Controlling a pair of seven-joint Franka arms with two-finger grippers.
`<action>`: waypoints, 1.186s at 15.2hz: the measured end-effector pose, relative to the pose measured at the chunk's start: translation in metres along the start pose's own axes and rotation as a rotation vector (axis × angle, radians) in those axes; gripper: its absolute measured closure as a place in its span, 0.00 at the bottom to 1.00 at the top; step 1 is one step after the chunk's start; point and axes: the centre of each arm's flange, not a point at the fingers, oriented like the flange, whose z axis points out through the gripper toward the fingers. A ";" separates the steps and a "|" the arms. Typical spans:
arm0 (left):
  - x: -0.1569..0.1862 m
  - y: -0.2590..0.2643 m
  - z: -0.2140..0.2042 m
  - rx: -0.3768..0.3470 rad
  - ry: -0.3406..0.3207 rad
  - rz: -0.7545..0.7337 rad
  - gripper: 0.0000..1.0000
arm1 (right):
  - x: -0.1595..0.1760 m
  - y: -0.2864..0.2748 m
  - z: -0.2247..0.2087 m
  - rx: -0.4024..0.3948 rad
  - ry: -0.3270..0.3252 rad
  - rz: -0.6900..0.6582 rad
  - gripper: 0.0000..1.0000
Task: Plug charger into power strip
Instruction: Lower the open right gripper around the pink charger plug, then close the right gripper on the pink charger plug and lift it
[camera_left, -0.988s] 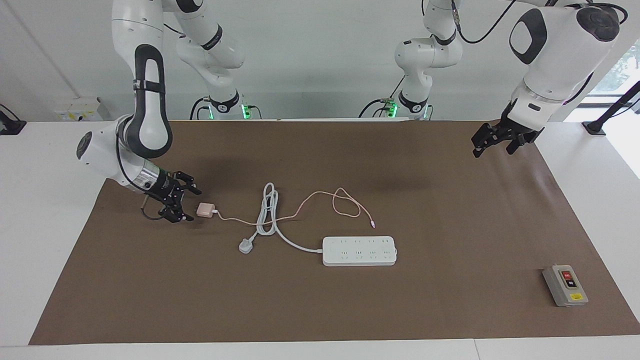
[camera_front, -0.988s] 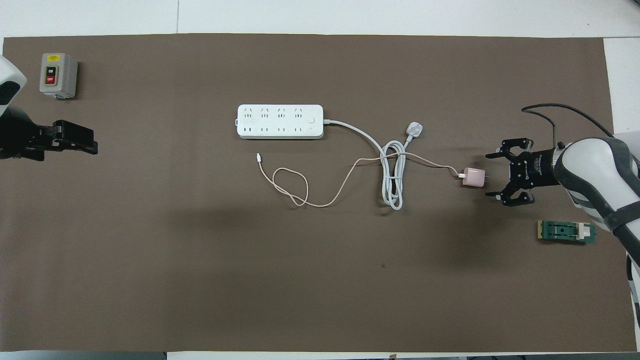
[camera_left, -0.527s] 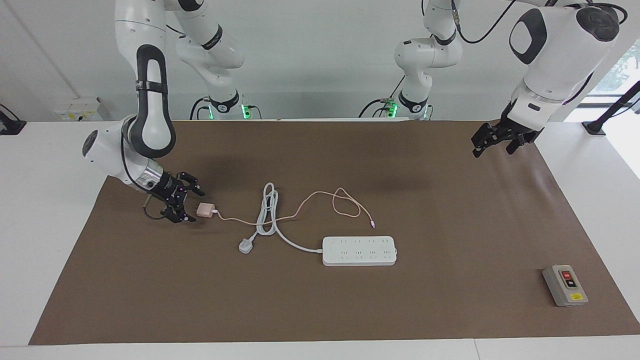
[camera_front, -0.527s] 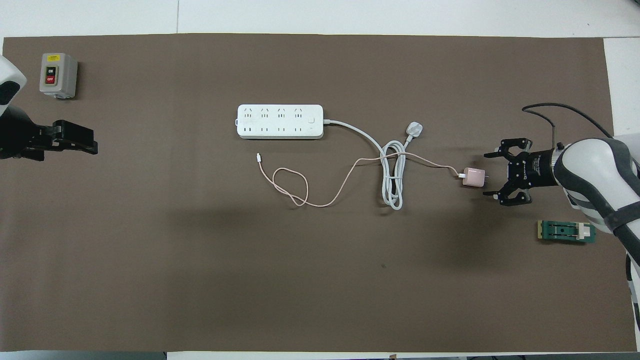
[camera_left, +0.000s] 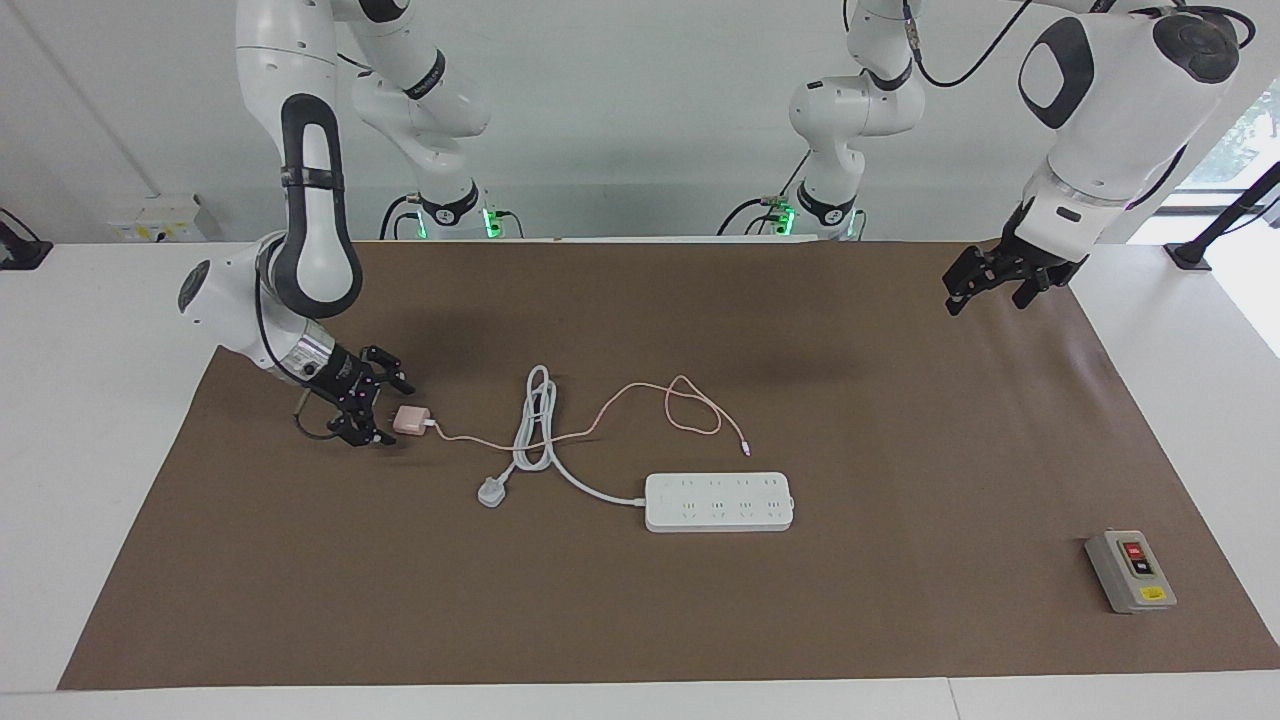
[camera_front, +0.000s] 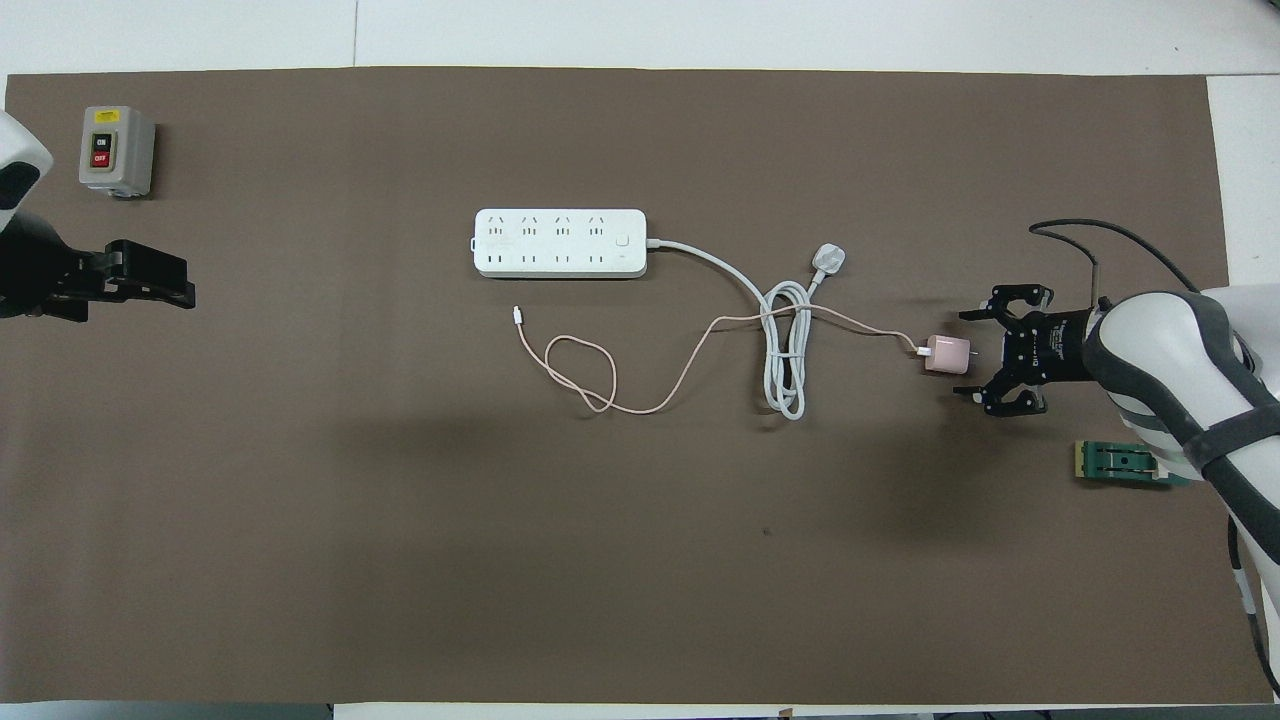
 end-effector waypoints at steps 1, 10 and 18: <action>0.000 0.000 0.000 0.000 0.000 0.000 0.00 | -0.001 0.000 0.001 -0.002 -0.001 -0.001 0.00; 0.000 0.000 0.000 0.000 0.000 0.000 0.00 | -0.001 0.008 0.004 -0.002 -0.022 0.008 0.00; 0.000 0.000 0.000 0.000 0.000 0.000 0.00 | 0.004 0.012 0.007 -0.002 -0.027 -0.001 0.00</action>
